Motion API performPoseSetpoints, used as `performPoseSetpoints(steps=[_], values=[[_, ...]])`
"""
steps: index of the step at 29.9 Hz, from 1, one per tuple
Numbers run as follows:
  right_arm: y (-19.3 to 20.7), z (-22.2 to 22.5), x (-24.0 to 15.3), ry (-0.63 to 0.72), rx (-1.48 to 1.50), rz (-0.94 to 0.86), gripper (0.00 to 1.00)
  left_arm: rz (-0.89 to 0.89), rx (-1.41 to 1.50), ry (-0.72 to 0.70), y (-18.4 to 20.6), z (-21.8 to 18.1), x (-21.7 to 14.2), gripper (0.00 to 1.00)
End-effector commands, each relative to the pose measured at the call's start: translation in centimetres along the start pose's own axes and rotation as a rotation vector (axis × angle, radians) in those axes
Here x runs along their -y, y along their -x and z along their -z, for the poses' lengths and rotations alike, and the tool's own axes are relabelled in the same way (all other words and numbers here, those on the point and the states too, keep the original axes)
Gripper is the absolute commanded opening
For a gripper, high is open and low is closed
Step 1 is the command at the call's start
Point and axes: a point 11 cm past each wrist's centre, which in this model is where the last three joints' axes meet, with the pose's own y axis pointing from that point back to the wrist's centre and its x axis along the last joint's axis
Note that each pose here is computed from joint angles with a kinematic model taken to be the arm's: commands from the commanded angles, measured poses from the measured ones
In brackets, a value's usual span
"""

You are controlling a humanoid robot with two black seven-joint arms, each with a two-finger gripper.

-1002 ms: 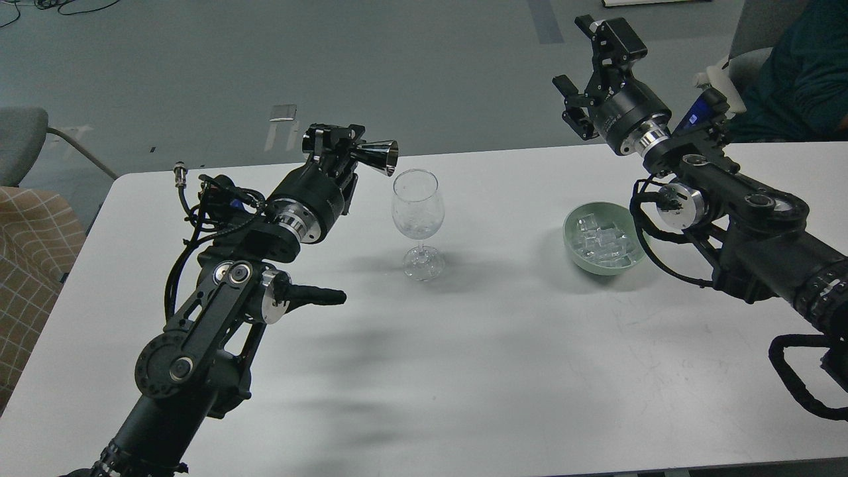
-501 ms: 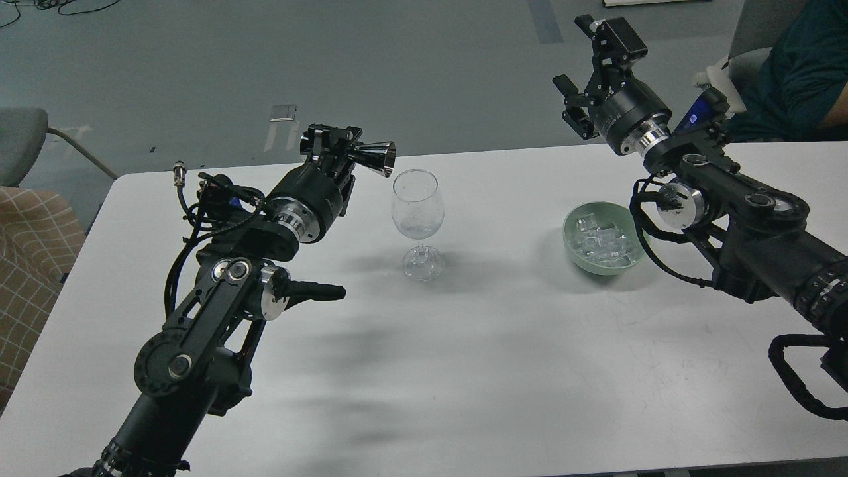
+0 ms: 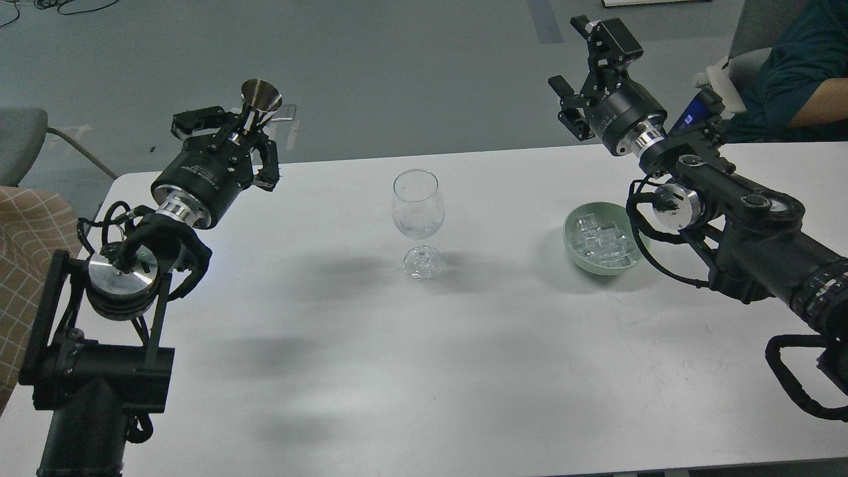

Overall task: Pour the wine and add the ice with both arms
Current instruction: 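Carry the jigger back and lower it onto the table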

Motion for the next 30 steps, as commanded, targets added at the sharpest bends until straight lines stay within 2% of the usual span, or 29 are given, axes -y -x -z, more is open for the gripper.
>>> performPoseSetpoints(steps=[1, 4, 8, 14, 18, 30], values=[[0.2, -0.2, 0.0, 0.002, 0.003, 0.002, 1.0, 0.008, -0.045, 0.019, -2.5, 0.2, -2.1, 0.0], [0.2, -0.2, 0.0, 0.002, 0.002, 0.003, 1.0, -0.002, -0.051, 0.009, -4.8, 1.3, -3.7, 0.0], [0.2, -0.2, 0.0, 0.002, 0.003, 0.004, 1.0, -0.034, -0.091, 0.014, -6.4, 2.1, -3.9, 0.0], [0.3, -0.2, 0.0, 0.002, 0.003, 0.004, 1.0, -0.01, -0.102, 0.027, -9.3, 2.7, -4.3, 0.05], [0.1, -0.2, -0.1, 0.004, 0.002, 0.002, 1.0, -0.055, -0.121, 0.013, -11.7, 3.4, -4.6, 0.09], [0.1, -0.4, -0.1, 0.006, 0.002, 0.0, 1.0, -0.074, -0.133, 0.009, -12.3, 3.1, -3.3, 0.18]])
